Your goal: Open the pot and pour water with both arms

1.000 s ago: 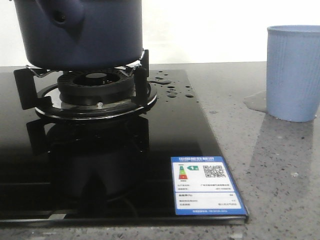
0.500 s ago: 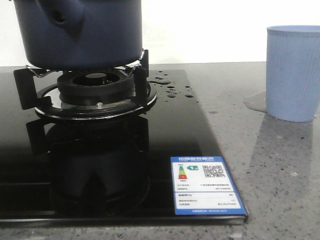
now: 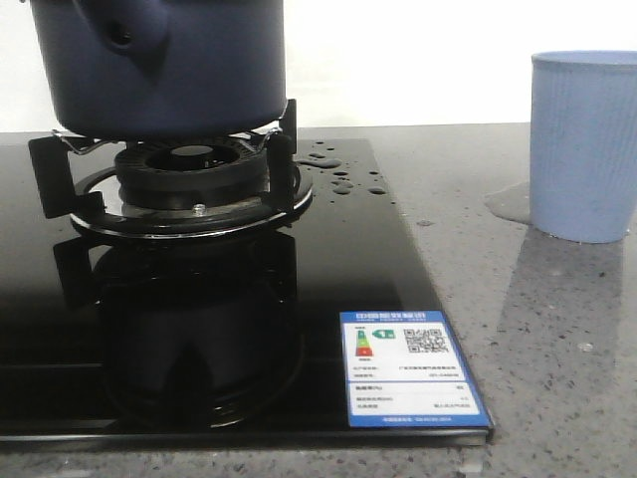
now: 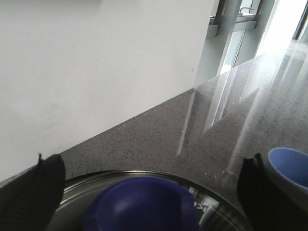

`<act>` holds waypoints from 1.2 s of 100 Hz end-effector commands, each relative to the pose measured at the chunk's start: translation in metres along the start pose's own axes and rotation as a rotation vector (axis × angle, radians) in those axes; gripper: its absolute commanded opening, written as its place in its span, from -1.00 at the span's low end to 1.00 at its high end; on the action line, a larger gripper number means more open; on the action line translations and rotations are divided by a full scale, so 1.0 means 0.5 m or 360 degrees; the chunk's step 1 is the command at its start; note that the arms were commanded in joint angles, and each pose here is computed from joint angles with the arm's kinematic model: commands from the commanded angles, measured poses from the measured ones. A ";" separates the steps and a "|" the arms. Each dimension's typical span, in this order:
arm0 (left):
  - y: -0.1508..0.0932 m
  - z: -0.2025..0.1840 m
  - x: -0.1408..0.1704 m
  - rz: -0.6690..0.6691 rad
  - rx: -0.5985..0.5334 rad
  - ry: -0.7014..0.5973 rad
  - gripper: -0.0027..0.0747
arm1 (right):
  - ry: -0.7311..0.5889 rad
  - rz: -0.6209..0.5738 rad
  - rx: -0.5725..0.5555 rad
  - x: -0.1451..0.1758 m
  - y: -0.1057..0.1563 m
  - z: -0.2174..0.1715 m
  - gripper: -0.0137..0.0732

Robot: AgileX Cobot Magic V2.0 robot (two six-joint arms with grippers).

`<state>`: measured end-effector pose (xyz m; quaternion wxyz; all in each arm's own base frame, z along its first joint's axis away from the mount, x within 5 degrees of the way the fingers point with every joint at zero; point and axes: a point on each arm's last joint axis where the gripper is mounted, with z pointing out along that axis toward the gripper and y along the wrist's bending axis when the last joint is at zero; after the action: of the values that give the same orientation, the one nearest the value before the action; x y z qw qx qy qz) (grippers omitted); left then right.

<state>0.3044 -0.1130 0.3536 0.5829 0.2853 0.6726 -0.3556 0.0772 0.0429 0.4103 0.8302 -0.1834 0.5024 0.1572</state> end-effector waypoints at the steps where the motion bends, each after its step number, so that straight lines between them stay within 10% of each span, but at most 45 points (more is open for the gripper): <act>1: -0.035 -0.033 -0.078 0.0008 0.0046 -0.0255 0.70 | -0.0063 0.0005 -0.0004 -0.023 -0.001 0.004 -0.83; 31: -0.144 -0.193 -0.175 0.0231 -0.0294 -0.0415 -0.97 | 0.0036 -0.0313 -0.0099 -0.025 0.022 -0.027 -0.83; 85: -0.300 -0.371 0.169 0.0319 -0.0491 -0.0290 -0.98 | 0.0387 -0.0447 -0.0140 0.132 0.056 -0.132 -0.83; 120: -0.326 -0.406 0.208 0.0392 -0.0550 -0.0437 -0.98 | 0.0386 -0.0447 -0.0148 0.132 0.057 -0.132 -0.83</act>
<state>0.0414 -0.0479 0.2786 0.7385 0.2326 0.6072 -0.1784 0.0424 0.0450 0.3101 0.7578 -0.3277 0.5628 0.0412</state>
